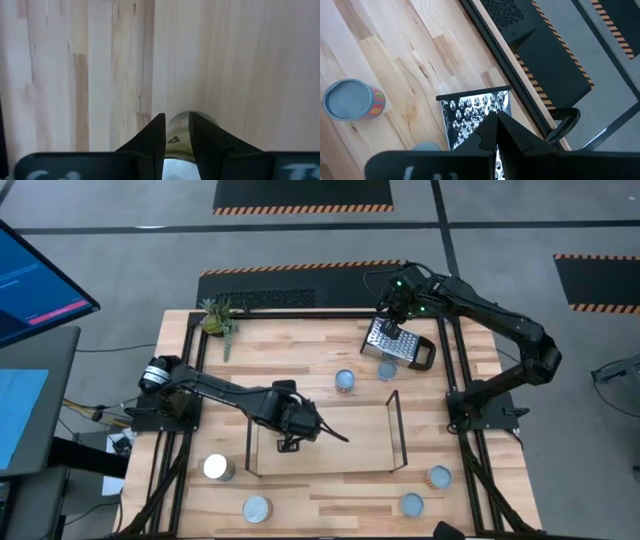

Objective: Pick and place cans onto a shelf
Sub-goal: Put the canned pears on the shelf, then put the canned tomatoes on the shelf

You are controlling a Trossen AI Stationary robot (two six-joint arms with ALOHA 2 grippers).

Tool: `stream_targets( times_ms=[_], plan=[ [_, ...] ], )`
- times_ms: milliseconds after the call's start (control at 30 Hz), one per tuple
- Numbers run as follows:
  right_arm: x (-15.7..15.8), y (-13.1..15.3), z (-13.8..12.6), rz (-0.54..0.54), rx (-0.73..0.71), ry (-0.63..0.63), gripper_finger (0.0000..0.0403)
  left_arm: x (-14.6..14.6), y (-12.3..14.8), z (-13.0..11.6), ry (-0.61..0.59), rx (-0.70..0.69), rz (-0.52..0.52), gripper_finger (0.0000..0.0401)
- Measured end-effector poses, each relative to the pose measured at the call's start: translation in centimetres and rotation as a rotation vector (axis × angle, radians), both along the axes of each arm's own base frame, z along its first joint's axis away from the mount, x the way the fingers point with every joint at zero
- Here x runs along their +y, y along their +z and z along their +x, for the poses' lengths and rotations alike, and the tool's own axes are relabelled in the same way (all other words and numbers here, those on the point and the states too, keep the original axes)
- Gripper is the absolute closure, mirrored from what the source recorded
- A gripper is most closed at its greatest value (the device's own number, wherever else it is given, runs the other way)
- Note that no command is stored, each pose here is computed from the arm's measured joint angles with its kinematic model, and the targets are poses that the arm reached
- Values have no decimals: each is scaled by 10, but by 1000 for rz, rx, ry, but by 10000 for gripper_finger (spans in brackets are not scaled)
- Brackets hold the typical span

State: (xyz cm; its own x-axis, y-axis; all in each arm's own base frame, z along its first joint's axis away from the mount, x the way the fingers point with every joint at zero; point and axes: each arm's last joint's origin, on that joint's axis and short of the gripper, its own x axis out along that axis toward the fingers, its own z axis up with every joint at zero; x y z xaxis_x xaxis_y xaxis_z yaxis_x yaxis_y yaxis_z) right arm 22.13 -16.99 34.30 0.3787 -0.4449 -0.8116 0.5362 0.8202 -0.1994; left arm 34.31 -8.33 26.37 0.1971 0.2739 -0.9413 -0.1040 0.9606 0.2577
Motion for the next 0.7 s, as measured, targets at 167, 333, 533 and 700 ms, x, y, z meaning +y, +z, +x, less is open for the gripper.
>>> stream_targets(
  times_ms=[167, 333, 533, 700],
  plan=[
    [0, 0, 0, 0, 0, 0, 370, 0, 0, -2, 5, 16, -2, 326],
    [0, 0, 0, 0, 0, 0, 370, 0, 0, -2, 20, 20, -10, 326],
    [0, 0, 0, 0, 0, 0, 370, 0, 8, -1, 20, 3, 6, 326],
    [1, -1, -1, 11, 14, 0, 370, -5, 54, 5, -59, -134, 83, 326]
  ],
)
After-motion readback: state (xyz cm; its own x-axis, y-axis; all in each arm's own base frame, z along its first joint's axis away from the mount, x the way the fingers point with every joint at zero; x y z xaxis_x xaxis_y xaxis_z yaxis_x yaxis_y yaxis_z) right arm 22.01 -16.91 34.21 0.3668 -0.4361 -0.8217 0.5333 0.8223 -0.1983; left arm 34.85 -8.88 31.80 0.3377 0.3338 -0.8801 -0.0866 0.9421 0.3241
